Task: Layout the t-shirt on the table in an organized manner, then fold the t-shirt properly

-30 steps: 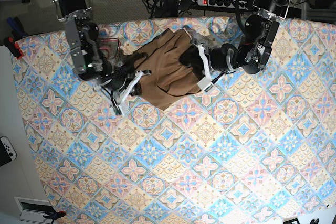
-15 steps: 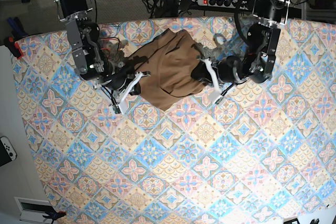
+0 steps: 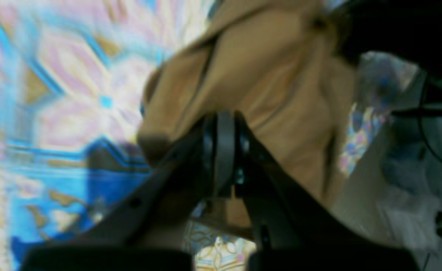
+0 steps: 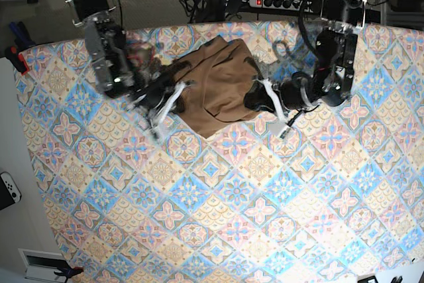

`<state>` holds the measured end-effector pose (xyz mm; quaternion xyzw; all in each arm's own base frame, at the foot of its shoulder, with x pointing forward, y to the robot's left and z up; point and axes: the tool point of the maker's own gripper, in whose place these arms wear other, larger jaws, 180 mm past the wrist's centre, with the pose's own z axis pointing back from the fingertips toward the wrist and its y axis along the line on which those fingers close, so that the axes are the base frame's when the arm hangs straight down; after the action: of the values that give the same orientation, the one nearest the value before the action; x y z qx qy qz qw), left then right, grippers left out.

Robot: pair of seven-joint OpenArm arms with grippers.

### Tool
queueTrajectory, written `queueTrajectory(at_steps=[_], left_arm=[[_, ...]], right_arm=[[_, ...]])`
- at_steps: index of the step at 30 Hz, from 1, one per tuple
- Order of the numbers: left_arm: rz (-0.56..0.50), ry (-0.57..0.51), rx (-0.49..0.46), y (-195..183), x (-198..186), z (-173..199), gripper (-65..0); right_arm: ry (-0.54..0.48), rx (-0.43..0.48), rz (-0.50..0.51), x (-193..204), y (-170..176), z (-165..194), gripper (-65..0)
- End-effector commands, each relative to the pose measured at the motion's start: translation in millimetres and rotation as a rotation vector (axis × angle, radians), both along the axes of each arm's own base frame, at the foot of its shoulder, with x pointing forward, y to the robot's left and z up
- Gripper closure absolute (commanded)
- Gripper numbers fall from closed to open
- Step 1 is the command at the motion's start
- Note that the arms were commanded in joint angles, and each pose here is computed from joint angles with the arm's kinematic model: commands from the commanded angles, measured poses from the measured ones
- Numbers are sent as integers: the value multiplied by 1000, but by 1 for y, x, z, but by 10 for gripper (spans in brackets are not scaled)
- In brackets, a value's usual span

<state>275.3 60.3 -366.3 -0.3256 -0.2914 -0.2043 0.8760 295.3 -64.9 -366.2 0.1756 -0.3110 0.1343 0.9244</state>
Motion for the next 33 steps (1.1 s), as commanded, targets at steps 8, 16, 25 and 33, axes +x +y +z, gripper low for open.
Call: queueTrajectory(at_steps=[8, 16, 25, 33], left_arm=[[-15, -163, -13, -2, -28, 53, 0], [-32, -109, 252, 25, -87, 17, 0], [-28, 8, 299, 38, -137, -4, 0], [-52, 107, 295, 36, -176, -16, 0]], right_arm=[[-58, -42, -190, 19, -73, 48, 0], [140, -102, -409, -64, -146, -4, 0], [184, -174, -552, -127, -196, -22, 0], [228, -186, -620, -173, -203, -35, 0]])
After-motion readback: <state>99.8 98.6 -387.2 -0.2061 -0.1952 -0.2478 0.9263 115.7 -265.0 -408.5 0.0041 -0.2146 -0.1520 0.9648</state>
